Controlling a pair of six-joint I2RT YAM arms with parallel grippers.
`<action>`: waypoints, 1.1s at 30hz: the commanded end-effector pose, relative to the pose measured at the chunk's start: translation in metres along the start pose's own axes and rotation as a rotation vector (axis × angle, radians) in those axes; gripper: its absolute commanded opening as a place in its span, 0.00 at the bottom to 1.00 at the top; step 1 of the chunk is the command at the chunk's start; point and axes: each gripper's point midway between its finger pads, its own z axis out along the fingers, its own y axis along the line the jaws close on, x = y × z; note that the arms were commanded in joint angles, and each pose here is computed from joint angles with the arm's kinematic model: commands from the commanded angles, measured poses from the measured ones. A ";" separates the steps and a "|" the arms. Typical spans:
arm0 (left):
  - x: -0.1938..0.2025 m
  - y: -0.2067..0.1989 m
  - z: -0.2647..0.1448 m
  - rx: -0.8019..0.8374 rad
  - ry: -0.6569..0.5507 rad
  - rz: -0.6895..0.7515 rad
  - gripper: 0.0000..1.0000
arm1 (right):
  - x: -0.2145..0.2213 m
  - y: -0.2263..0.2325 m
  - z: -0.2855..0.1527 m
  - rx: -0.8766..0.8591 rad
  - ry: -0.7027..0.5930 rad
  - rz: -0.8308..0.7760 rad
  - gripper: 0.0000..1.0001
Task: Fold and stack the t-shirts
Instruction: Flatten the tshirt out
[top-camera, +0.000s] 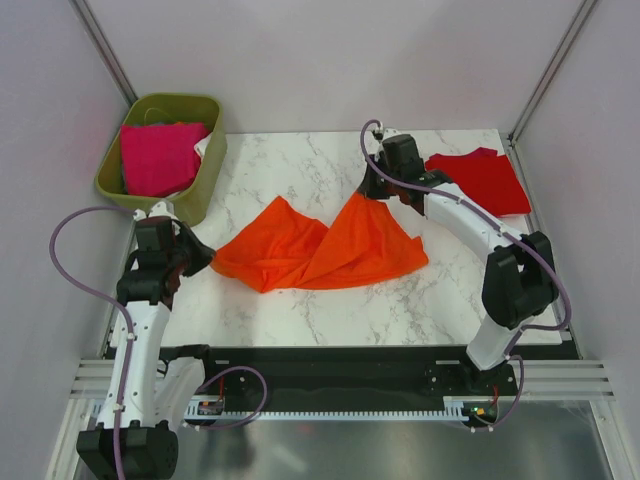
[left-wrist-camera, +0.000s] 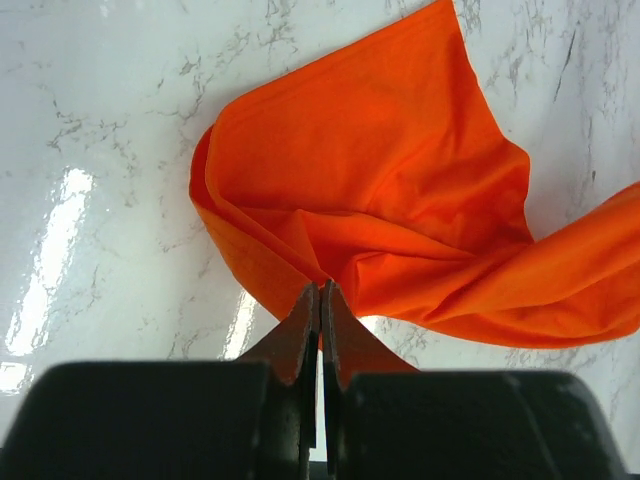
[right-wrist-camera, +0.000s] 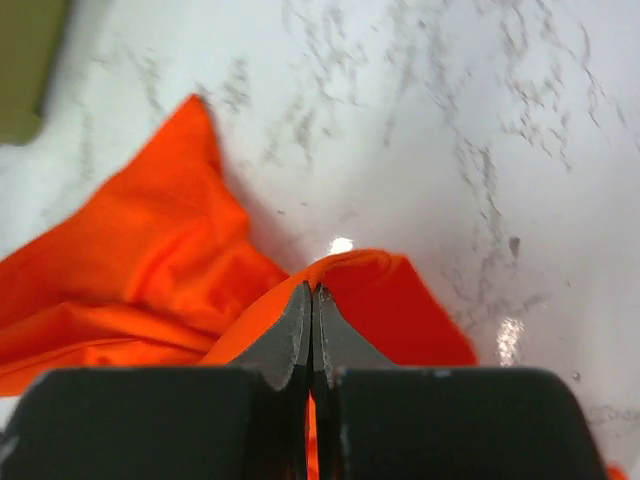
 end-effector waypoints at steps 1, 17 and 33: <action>-0.021 0.002 -0.013 -0.030 -0.095 0.011 0.02 | -0.053 0.052 -0.043 -0.204 -0.123 -0.020 0.00; -0.032 0.017 -0.030 -0.115 -0.194 -0.042 0.02 | 0.131 -0.064 -0.171 0.012 -0.385 0.209 0.78; -0.029 0.013 -0.028 -0.088 -0.181 -0.033 0.02 | 0.126 -0.066 -0.072 0.151 -0.006 0.065 0.55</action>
